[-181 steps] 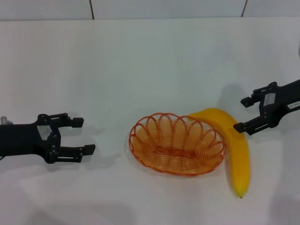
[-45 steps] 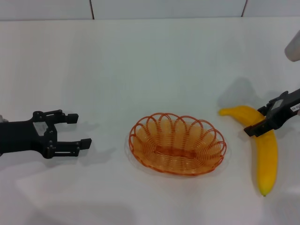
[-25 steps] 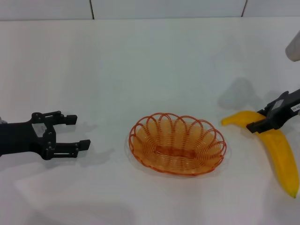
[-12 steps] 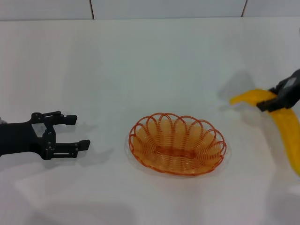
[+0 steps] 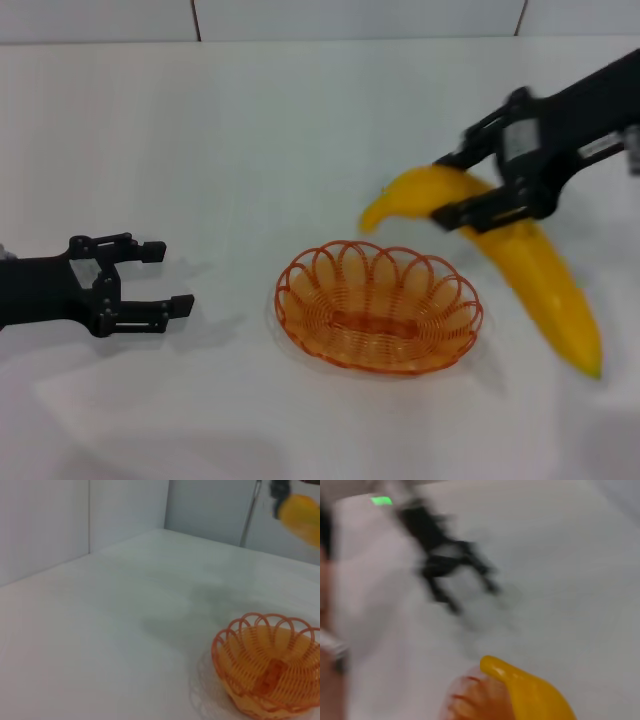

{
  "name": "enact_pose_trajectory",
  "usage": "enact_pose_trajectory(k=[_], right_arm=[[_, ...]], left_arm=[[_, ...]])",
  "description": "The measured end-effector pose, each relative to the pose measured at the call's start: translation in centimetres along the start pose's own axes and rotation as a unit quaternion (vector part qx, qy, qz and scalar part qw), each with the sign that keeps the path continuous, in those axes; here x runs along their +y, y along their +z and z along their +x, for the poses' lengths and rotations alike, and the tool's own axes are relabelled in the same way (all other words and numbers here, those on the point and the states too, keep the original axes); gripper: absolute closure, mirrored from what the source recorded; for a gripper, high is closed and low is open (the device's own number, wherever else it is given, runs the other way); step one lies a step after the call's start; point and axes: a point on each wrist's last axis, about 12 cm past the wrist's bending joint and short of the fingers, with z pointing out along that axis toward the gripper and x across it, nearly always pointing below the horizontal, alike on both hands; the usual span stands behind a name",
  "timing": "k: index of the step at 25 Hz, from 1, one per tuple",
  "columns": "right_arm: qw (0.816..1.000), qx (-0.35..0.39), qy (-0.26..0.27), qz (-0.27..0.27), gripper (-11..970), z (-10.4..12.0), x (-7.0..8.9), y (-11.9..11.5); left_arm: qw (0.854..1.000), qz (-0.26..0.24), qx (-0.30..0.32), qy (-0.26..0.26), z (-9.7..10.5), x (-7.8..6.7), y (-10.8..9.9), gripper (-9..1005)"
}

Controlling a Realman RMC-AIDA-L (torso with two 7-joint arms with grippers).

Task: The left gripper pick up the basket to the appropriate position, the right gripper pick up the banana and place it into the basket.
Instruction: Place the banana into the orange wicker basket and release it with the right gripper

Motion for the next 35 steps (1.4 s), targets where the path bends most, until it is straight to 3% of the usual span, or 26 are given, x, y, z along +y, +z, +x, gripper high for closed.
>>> enact_pose_trajectory(k=[8, 13, 32, 35], right_arm=[[0.994, 0.032, -0.061, -0.083, 440, -3.3, 1.3, 6.9], [0.991, 0.071, -0.055, -0.098, 438, -3.3, 1.0, 10.7], [0.991, 0.078, -0.044, -0.097, 433, -3.2, 0.5, 11.8], [0.992, 0.084, -0.029, -0.095, 432, -3.0, -0.2, 12.5]], left_arm=[[1.0, 0.003, -0.003, 0.006, -0.4, 0.1, 0.3, 128], [1.0, 0.003, -0.004, 0.006, -0.4, 0.1, 0.3, 128], [1.0, 0.005, -0.003, 0.002, -0.5, 0.2, 0.7, 128], [1.0, 0.005, -0.003, 0.003, -0.5, 0.3, 0.7, 128]])
